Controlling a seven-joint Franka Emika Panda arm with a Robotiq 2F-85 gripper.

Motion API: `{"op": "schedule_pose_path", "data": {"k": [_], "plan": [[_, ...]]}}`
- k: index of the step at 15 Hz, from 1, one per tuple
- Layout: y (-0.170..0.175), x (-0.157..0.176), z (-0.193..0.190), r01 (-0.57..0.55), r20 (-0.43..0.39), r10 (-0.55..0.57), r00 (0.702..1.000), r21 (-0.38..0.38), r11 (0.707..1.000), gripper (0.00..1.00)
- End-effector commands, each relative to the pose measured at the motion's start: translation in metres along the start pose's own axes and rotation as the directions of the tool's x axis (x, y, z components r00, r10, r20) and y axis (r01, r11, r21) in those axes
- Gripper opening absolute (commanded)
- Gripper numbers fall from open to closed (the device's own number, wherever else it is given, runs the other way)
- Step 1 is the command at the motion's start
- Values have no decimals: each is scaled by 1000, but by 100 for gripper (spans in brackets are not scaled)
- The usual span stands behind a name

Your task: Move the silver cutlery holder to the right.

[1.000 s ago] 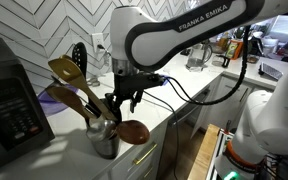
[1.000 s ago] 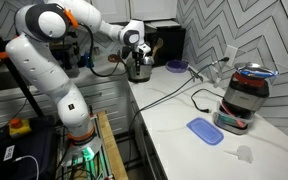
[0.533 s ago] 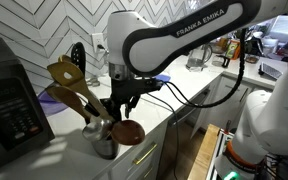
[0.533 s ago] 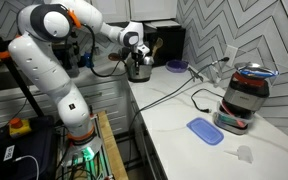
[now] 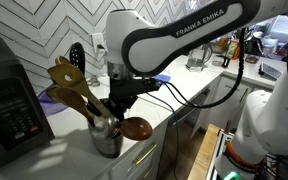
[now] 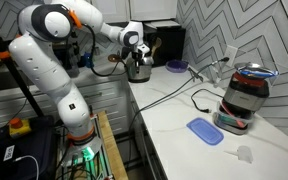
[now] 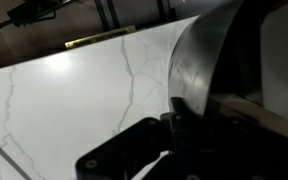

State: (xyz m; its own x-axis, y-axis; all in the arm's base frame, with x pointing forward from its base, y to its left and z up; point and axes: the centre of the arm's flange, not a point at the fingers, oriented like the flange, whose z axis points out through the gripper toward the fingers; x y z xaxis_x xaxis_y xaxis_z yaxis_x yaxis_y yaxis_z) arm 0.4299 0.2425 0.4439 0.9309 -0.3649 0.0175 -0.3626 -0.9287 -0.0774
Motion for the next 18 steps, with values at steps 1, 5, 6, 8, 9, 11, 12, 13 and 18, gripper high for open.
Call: {"op": "schedule_pose_path", "data": {"k": [1, 5, 6, 8, 9, 11, 12, 13, 18], "plan": [[1, 10, -14, -24, -15, 25, 1000, 17, 1000, 1], [31, 38, -39, -151, -10, 152, 988, 66, 986, 1], [43, 48, -43, -199, -8, 200, 980, 75, 977, 1], [66, 68, -54, -275, -3, 277, 961, 105, 956, 1], [76, 76, -67, -304, -12, 307, 952, 122, 945, 1], [90, 88, -95, -341, -51, 352, 935, 150, 928, 1], [95, 92, -108, -357, -77, 372, 925, 157, 921, 1], [100, 93, -122, -375, -101, 394, 914, 163, 912, 1], [144, 95, -194, -524, -176, 527, 831, 65, 849, 1]]}}
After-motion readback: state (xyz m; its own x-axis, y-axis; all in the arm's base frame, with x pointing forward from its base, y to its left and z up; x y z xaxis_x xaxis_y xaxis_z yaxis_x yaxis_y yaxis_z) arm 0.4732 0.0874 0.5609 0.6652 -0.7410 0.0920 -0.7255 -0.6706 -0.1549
